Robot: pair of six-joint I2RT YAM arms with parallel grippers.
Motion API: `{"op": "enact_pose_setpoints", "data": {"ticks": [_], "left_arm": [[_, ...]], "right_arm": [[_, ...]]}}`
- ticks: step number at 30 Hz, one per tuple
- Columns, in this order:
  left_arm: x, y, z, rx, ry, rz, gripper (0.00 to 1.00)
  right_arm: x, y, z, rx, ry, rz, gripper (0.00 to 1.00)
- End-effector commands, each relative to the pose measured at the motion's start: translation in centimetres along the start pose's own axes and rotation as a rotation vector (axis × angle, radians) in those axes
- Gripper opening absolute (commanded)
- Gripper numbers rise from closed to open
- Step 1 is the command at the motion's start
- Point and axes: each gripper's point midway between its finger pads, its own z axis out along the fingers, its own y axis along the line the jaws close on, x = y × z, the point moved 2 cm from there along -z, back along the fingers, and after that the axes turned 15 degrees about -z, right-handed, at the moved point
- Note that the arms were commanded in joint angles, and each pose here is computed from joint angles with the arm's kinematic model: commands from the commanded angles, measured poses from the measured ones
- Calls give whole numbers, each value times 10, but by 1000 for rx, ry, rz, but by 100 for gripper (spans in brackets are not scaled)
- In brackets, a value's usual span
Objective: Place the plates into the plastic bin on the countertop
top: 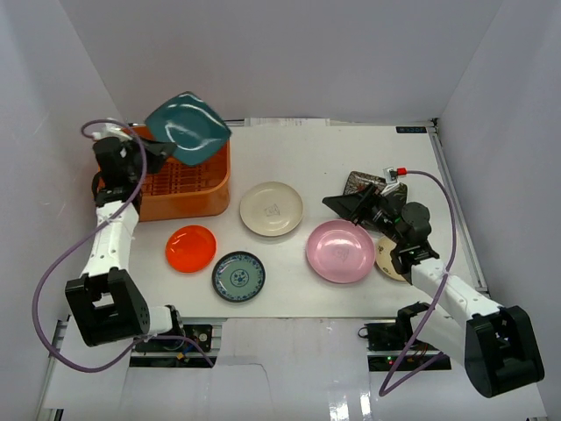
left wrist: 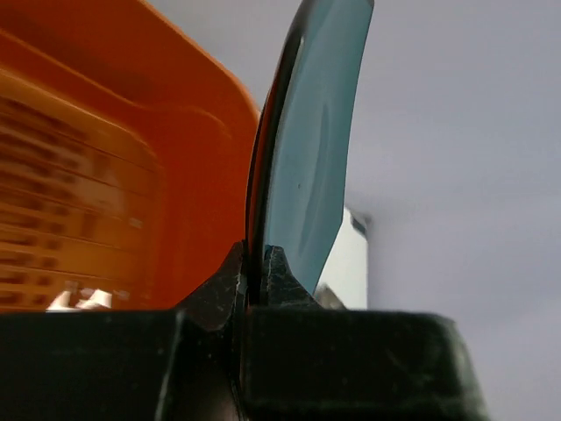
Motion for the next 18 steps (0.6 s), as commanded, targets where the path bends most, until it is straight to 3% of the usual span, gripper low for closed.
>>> {"op": "enact_pose_setpoints", "data": {"ticks": [1, 6, 13, 15, 16, 18], "left_arm": [[-39, -1, -26, -15, -105, -51, 0], [-67, 56, -17, -205, -177, -70, 0], [-69, 107, 18, -326, -91, -119, 1], [-68, 118, 27, -355, -60, -124, 8], [-72, 118, 29, -362, -64, -120, 19], [-73, 127, 32, -395, -63, -111, 33]], "right_arm": [[19, -21, -9, 73, 59, -71, 82], [27, -32, -13, 121, 85, -109, 81], [23, -45, -19, 215, 78, -182, 81], [20, -47, -19, 236, 71, -208, 81], [18, -51, -20, 258, 63, -211, 81], [15, -52, -20, 272, 58, -219, 81]]}}
